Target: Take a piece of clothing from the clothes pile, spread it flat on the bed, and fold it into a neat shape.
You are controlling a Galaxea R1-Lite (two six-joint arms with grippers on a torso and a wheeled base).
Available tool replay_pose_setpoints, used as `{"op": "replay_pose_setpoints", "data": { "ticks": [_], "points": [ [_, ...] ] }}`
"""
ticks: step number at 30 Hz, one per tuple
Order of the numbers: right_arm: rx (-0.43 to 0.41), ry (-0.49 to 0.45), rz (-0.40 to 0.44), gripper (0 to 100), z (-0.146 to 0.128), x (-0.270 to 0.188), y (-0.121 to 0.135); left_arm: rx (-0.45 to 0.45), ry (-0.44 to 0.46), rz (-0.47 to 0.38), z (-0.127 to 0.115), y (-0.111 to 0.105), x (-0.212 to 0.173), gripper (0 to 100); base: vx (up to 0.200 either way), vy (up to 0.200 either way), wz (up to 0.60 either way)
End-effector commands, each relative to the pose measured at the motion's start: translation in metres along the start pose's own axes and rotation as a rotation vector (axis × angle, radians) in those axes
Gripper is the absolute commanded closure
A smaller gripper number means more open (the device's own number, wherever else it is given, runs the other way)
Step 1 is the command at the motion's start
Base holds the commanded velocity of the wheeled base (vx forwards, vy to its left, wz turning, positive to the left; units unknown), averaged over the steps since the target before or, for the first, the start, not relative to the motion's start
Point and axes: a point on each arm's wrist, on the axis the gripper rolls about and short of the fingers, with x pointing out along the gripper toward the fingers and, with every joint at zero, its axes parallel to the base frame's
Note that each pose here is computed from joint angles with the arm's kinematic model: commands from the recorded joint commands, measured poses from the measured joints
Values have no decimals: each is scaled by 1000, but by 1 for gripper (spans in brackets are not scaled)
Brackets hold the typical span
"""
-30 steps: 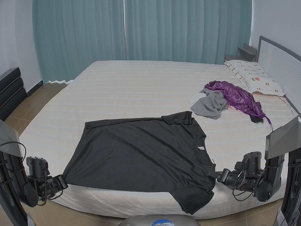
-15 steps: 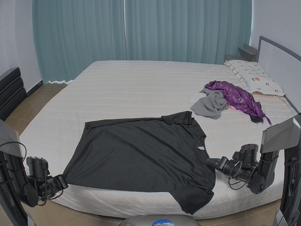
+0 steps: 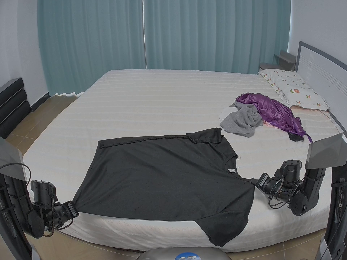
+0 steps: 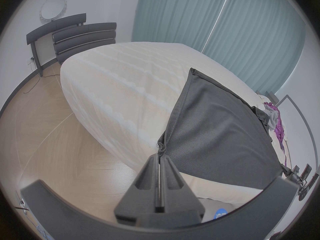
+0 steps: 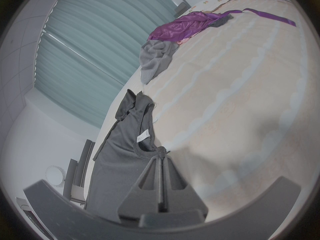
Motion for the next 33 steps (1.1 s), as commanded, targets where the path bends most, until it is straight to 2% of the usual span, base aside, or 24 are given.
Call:
{"op": "replay_pose_setpoints", "data": {
  "ticks": [1, 11, 12, 14, 15, 18, 22, 24, 33],
  "points": [
    [6, -22, 4, 100, 7, -7, 1, 3, 14, 3, -3, 1, -1, 100, 0, 0, 0],
    [16, 14, -7, 100, -3, 0, -4, -1, 19, -9, -3, 0, 1, 100, 0, 0, 0],
    [18, 18, -8, 0, -5, 1, -4, -3, 16, -10, -2, 0, 1, 100, 0, 0, 0],
    [13, 21, 5, 0, -8, 1, -1, -4, 13, -12, -2, -1, 2, 100, 0, 0, 0],
    [12, 23, 6, 0, -9, -1, -1, -4, 15, -11, -2, -1, 2, 0, 0, 0, 0],
    [12, 13, 23, 0, -9, -13, 3, -9, 2, -20, 1, -2, 3, 0, 0, 0, 0],
    [56, -15, 55, 0, -5, -26, 11, -44, -17, -58, 6, -6, 4, 0, 0, 0, 0],
    [82, -24, 65, 0, -3, -36, 14, -87, -29, -86, 10, -7, 5, 0, 0, 0, 0],
    [117, -15, 61, 0, -5, -43, 14, -95, -86, -133, 20, -11, -6, 0, 0, 0, 0]
  ]
}}
